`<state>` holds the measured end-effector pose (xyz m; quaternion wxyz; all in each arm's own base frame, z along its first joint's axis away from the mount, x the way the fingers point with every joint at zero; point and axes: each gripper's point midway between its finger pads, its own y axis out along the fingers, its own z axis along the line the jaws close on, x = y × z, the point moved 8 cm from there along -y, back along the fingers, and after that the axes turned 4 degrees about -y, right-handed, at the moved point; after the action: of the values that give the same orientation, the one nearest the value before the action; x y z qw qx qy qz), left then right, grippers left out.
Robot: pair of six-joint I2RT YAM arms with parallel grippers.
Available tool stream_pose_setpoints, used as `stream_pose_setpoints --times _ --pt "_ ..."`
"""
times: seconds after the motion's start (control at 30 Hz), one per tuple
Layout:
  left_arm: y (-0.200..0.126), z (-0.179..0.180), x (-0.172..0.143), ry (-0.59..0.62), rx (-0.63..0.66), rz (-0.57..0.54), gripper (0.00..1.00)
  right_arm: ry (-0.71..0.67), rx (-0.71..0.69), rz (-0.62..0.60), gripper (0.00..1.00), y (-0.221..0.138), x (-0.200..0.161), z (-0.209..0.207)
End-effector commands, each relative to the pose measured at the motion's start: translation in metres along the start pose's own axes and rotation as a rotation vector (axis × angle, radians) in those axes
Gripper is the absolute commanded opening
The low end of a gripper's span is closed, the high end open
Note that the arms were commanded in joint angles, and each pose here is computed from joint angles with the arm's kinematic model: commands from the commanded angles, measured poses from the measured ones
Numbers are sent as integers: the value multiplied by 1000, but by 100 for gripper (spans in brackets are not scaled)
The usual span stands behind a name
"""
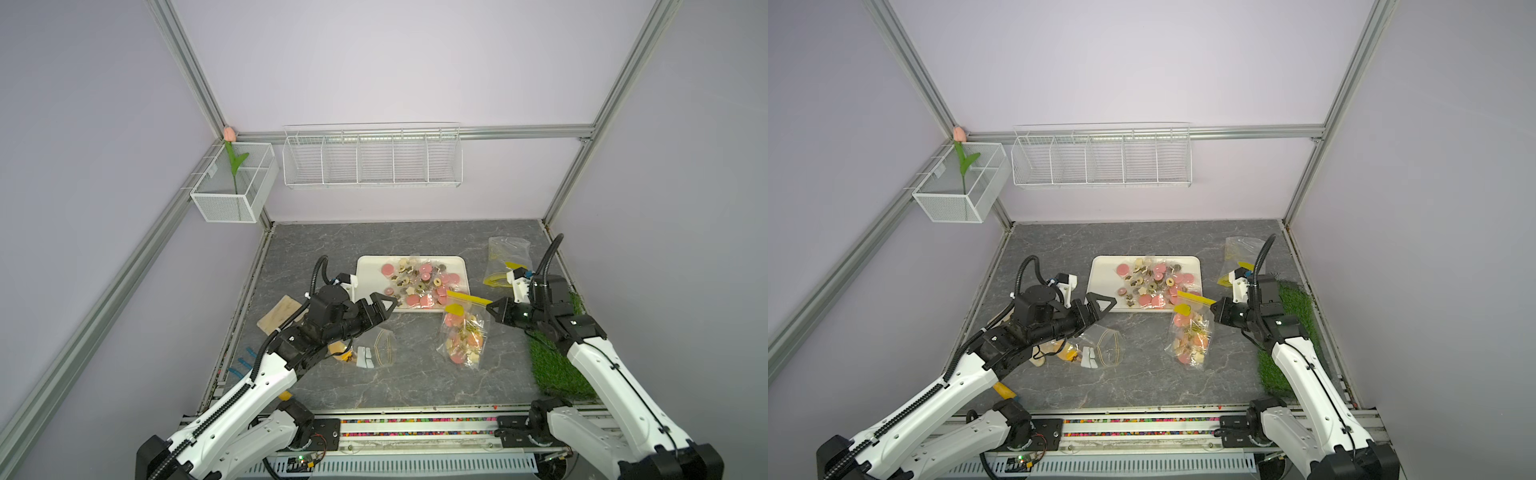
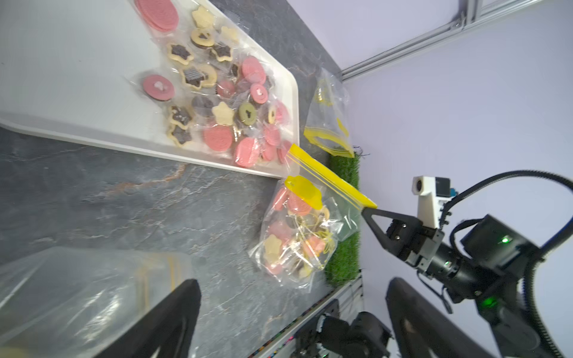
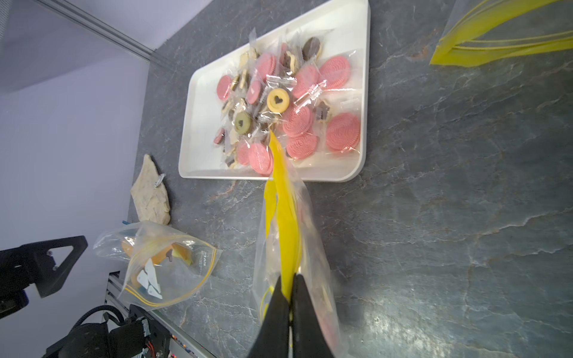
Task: Pour cookies out of the ziploc bag
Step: Pick up the ziploc bag from the center of the board.
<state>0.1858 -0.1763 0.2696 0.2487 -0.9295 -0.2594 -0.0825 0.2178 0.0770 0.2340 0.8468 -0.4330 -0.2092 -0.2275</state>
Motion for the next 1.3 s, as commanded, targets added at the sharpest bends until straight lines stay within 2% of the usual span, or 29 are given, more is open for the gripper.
stream_pose_setpoints --times 0.0,0.37,0.6,0.87,1.27 --pt "-9 -33 10 -95 -157 -47 95 -25 59 -69 7 -17 9 20" --pt "20 -55 6 -166 -233 14 93 -195 105 -156 7 -23 1 62" --pt "44 -64 -1 -187 -257 68 89 -240 130 -227 7 -19 9 89" --pt "57 -70 -9 -172 -244 93 83 -283 171 -306 7 -21 14 114" --pt "90 -52 -21 -229 -222 117 77 -368 186 -261 7 10 -28 125"
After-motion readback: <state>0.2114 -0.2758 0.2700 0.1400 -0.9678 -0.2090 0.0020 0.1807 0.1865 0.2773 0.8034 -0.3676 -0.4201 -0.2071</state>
